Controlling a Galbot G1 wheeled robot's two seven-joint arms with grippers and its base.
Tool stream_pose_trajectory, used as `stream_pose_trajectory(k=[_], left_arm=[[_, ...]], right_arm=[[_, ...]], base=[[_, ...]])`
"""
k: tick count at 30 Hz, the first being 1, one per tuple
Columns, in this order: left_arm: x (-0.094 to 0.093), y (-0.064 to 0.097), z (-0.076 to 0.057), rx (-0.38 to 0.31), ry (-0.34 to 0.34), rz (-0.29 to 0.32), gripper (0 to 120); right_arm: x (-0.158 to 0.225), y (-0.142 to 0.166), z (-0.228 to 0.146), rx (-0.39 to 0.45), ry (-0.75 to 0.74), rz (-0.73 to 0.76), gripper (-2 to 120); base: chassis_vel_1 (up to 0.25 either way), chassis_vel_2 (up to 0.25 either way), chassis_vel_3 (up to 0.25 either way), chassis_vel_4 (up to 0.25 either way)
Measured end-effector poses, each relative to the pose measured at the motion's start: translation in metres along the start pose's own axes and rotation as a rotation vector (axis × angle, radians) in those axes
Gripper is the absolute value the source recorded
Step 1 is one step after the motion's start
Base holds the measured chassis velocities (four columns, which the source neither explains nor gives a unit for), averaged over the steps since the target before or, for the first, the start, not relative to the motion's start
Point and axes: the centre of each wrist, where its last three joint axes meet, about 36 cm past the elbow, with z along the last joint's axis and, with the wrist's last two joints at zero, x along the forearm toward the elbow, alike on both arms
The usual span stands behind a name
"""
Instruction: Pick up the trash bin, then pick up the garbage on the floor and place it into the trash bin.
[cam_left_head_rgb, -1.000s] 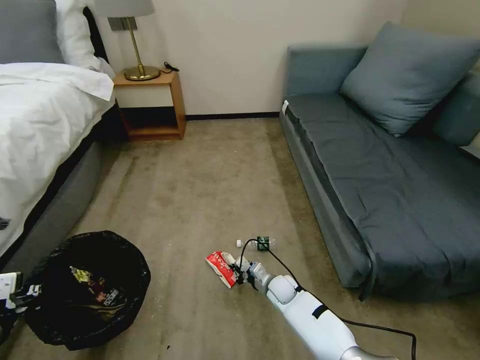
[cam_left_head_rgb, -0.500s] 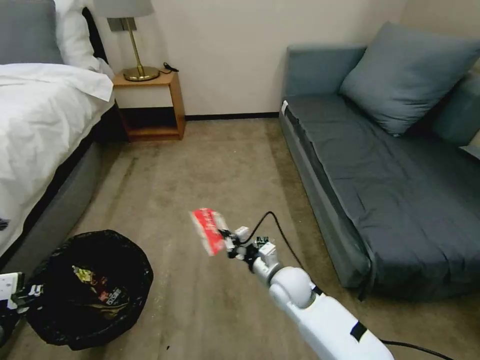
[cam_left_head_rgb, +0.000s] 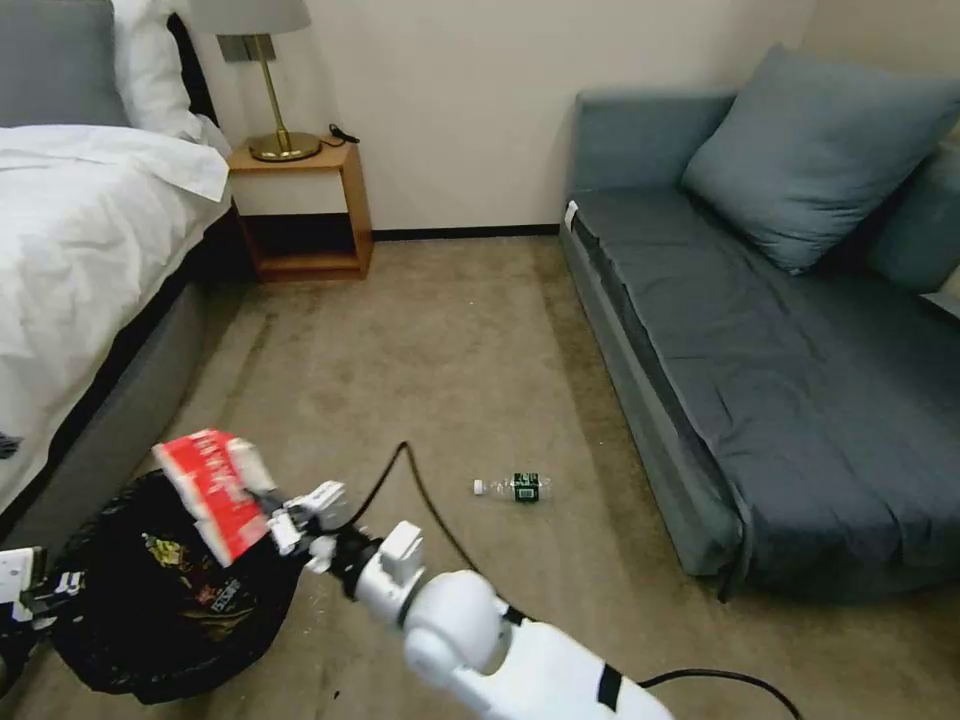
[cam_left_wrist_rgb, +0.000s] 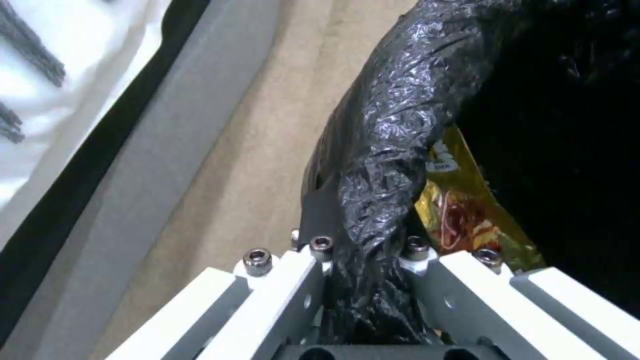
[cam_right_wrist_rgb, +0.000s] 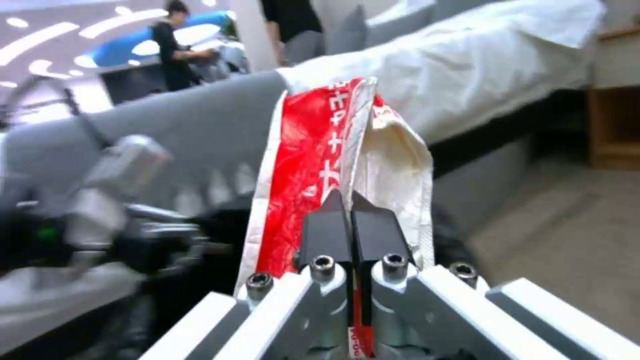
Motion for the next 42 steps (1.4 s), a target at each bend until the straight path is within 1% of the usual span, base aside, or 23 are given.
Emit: stream_pose_trajectory(k=[3,6,9,10,13,14,16,17,19,21,22,24,25,28,29,30,33,34,35,37,38,39,42], left_arm=[[-0.001,-0.002,0.0,0.002,-0.001,0.005,3],[-0.001,-0.002,0.001,0.004,0.001,0.006,3],[-0.001,-0.003,0.001,0.003,0.002,0.008,3],[-0.001,-0.003,0.001,0.003,0.002,0.008,3],[-0.001,-0.001,-0.002,-0.002,-0.004,0.01,3],[-0.001,-0.001,-0.002,-0.002,-0.004,0.01,3],[-0.002,-0.002,-0.003,-0.001,-0.006,0.012,3],[-0.002,-0.002,-0.003,-0.001,-0.006,0.012,3],[-0.003,-0.002,-0.002,0.002,-0.004,0.014,3],[-0.004,-0.002,-0.001,0.003,-0.003,0.014,3],[-0.005,-0.001,-0.001,0.004,-0.002,0.014,3],[-0.007,-0.001,-0.001,0.006,-0.002,0.017,3],[-0.007,-0.001,-0.001,0.006,-0.002,0.017,3],[-0.01,-0.006,0.0,0.011,-0.003,0.028,3],[-0.01,-0.007,0.0,0.011,-0.003,0.029,3],[-0.01,-0.007,0.0,0.011,-0.003,0.029,3],[-0.011,-0.01,0.0,0.01,-0.003,0.031,3],[-0.011,-0.01,0.0,0.01,-0.003,0.032,3],[-0.011,-0.01,0.0,0.01,-0.003,0.032,3],[-0.012,-0.011,0.001,0.01,-0.001,0.032,3],[-0.012,-0.012,0.001,0.01,0.001,0.032,3],[-0.012,-0.012,0.001,0.01,0.001,0.032,3],[-0.012,-0.014,0.002,0.007,0.004,0.036,3]], right_arm=[[0.003,0.011,0.004,0.017,-0.001,-0.053,0],[0.004,0.013,0.009,0.048,0.013,-0.056,0],[0.003,0.011,0.016,0.07,0.034,-0.037,10],[0.003,0.011,0.016,0.07,0.034,-0.037,10],[0.004,0.01,0.017,0.072,0.041,-0.028,26],[0.004,0.01,0.017,0.072,0.041,-0.028,26],[0.006,0.008,0.018,0.071,0.042,-0.029,35],[0.006,0.008,0.018,0.071,0.042,-0.029,35],[0.011,0.004,0.016,0.074,0.027,-0.01,47],[0.014,0.0,0.014,0.079,0.013,0.008,50],[0.018,-0.007,0.011,0.092,-0.006,0.041,54],[0.037,-0.034,0.0,0.142,-0.048,0.144,65],[0.037,-0.034,0.0,0.142,-0.048,0.144,65],[0.083,-0.066,-0.004,0.224,-0.091,0.306,80],[0.098,-0.071,-0.001,0.241,-0.1,0.346,85],[0.098,-0.071,-0.001,0.241,-0.1,0.346,85],[0.157,-0.078,0.014,0.324,-0.082,0.463,97],[0.17,-0.078,0.018,0.349,-0.071,0.49,99],[0.17,-0.078,0.018,0.349,-0.071,0.49,99],[0.2,-0.075,0.028,0.409,-0.043,0.552,99],[0.213,-0.072,0.031,0.418,-0.034,0.582,100],[0.213,-0.072,0.031,0.418,-0.034,0.582,100],[0.232,-0.066,0.041,0.406,-0.029,0.618,100]], base=[[0.0,0.0,0.0,0.0],[0.0,0.0,0.0,0.0],[0.0,0.0,0.0,0.0],[0.0,0.0,0.0,0.0],[0.0,0.0,0.0,0.0],[0.0,0.0,0.0,0.0],[0.0,0.0,0.0,0.0],[0.0,0.0,0.0,0.0],[0.0,0.0,0.0,0.0],[0.0,0.0,0.0,0.0],[0.0,0.0,0.0,0.0],[0.0,0.0,0.0,0.0],[0.0,0.0,0.0,0.0],[0.0,0.0,0.0,0.0],[0.0,0.0,0.0,0.0],[0.0,0.0,0.0,0.0],[0.0,0.0,0.0,0.0],[0.0,0.0,0.0,0.0],[0.0,0.0,0.0,0.0],[0.0,0.0,0.0,0.0],[0.0,0.0,0.0,0.0],[0.0,0.0,0.0,0.0],[0.0,0.0,0.0,0.0]])
